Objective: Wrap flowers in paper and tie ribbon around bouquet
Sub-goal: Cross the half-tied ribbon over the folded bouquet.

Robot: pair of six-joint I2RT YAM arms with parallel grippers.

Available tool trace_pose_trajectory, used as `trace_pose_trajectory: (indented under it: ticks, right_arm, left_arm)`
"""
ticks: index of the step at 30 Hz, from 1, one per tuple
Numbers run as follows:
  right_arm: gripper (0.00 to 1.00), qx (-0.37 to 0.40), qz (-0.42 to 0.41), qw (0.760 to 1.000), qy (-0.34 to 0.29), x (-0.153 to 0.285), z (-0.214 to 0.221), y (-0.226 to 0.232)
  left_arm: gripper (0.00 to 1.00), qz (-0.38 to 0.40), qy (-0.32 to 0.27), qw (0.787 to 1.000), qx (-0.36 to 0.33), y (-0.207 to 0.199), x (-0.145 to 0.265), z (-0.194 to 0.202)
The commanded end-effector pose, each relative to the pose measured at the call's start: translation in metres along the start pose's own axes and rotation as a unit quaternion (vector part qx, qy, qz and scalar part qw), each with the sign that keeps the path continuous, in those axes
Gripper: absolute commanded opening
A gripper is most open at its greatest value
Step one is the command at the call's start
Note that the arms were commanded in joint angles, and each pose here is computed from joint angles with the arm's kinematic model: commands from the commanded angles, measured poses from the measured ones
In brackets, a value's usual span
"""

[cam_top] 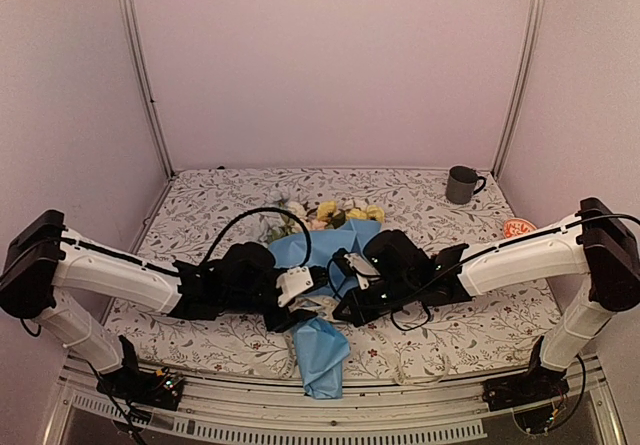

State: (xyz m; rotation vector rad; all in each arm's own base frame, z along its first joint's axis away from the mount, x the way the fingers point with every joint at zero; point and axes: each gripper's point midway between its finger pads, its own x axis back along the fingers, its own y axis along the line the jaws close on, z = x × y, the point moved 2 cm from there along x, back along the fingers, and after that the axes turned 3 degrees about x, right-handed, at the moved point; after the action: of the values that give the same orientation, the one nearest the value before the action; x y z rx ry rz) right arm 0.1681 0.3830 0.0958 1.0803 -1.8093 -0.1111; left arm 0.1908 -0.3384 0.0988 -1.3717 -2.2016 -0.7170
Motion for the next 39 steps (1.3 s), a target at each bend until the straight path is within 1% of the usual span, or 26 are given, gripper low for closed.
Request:
trace_pose_trajectory:
  ticks: [1, 4, 5, 8, 9, 10, 11, 13, 14, 15, 18, 20, 22, 30, 31, 33, 34, 35, 37, 39]
  right_arm:
    - [0.0, 0.01, -0.034, 0.999, -0.013, 0.001, -0.012, 0.014]
    - [0.0, 0.018, -0.044, 0.999, -0.012, 0.003, -0.012, 0.018]
    - [0.03, 0.021, -0.046, 0.999, -0.015, 0.005, -0.013, 0.019]
    - [0.15, 0.032, -0.059, 0.997, -0.028, 0.016, -0.021, 0.025]
    - [0.18, 0.036, -0.064, 0.997, -0.033, 0.021, -0.025, 0.028]
    - [0.18, 0.04, -0.07, 0.996, -0.038, 0.026, -0.028, 0.029]
    - [0.22, 0.043, -0.075, 0.995, -0.043, 0.03, -0.032, 0.029]
    - [0.24, 0.042, -0.081, 0.994, -0.052, 0.039, -0.039, 0.027]
    - [0.25, 0.039, -0.082, 0.994, -0.057, 0.042, -0.043, 0.024]
    - [0.25, 0.035, -0.082, 0.994, -0.062, 0.046, -0.047, 0.021]
    - [0.27, 0.029, -0.085, 0.993, -0.073, 0.052, -0.06, 0.014]
    - [0.27, 0.024, -0.084, 0.994, -0.073, 0.05, -0.067, 0.008]
    - [0.26, 0.02, -0.078, 0.995, -0.06, 0.041, -0.07, 0.005]
    - [0.2, 0.027, -0.049, 0.998, 0.025, 0.0, -0.064, -0.012]
    - [0.2, 0.026, -0.047, 0.998, 0.03, -0.003, -0.063, -0.013]
    - [0.2, 0.025, -0.043, 0.998, 0.048, -0.007, -0.056, -0.017]
    - [0.17, 0.025, -0.043, 0.997, 0.06, -0.01, -0.051, -0.02]
    - [0.15, 0.032, -0.049, 0.997, 0.058, -0.01, -0.058, -0.015]
    - [0.14, 0.038, -0.052, 0.996, 0.07, -0.012, -0.057, -0.014]
    - [0.14, 0.04, -0.054, 0.995, 0.078, -0.014, -0.054, -0.014]
  left_arm:
    - [0.55, -0.016, 0.003, 1.0, 0.006, 0.009, -0.008, 0.001]
    - [0.44, -0.015, 0.005, 1.0, 0.013, 0.009, -0.01, 0.001]
    - [0.4, -0.011, 0.003, 1.0, 0.016, 0.008, -0.011, 0.001]
    - [0.33, -0.008, 0.0, 1.0, 0.022, 0.006, -0.011, 0.0]
    - [0.3, -0.007, -0.002, 1.0, 0.023, 0.006, -0.011, 0.0]
    - [0.27, -0.008, -0.002, 1.0, 0.025, 0.006, -0.011, 0.0]
    - [0.26, -0.008, -0.004, 1.0, 0.027, 0.007, -0.011, 0.0]
    - [0.21, -0.012, -0.007, 0.999, 0.032, 0.008, -0.011, -0.002]
    - [0.15, -0.017, -0.008, 0.999, 0.036, 0.009, -0.011, -0.002]
    - [0.12, -0.023, -0.011, 0.999, 0.039, 0.011, -0.01, -0.003]
    - [0.08, -0.023, -0.027, 0.998, 0.046, 0.011, -0.005, -0.006]
    - [0.07, -0.021, -0.037, 0.998, 0.047, 0.01, -0.003, -0.008]
    - [0.07, -0.019, -0.037, 0.998, 0.049, 0.009, -0.002, -0.007]
    - [0.08, -0.015, -0.029, 0.998, 0.057, 0.007, -0.005, -0.002]
    - [0.09, -0.017, -0.029, 0.998, 0.059, 0.007, -0.005, -0.001]
    - [0.15, -0.014, -0.027, 0.998, 0.059, 0.005, -0.007, 0.001]
    - [0.17, -0.014, -0.028, 0.998, 0.059, 0.005, -0.007, 0.002]
    - [0.19, -0.015, -0.026, 0.998, 0.061, 0.006, -0.009, 0.003]
    - [0.25, -0.02, -0.02, 0.998, 0.062, 0.007, -0.012, 0.005]
    - [0.27, -0.028, -0.014, 0.997, 0.065, 0.009, -0.015, 0.007]
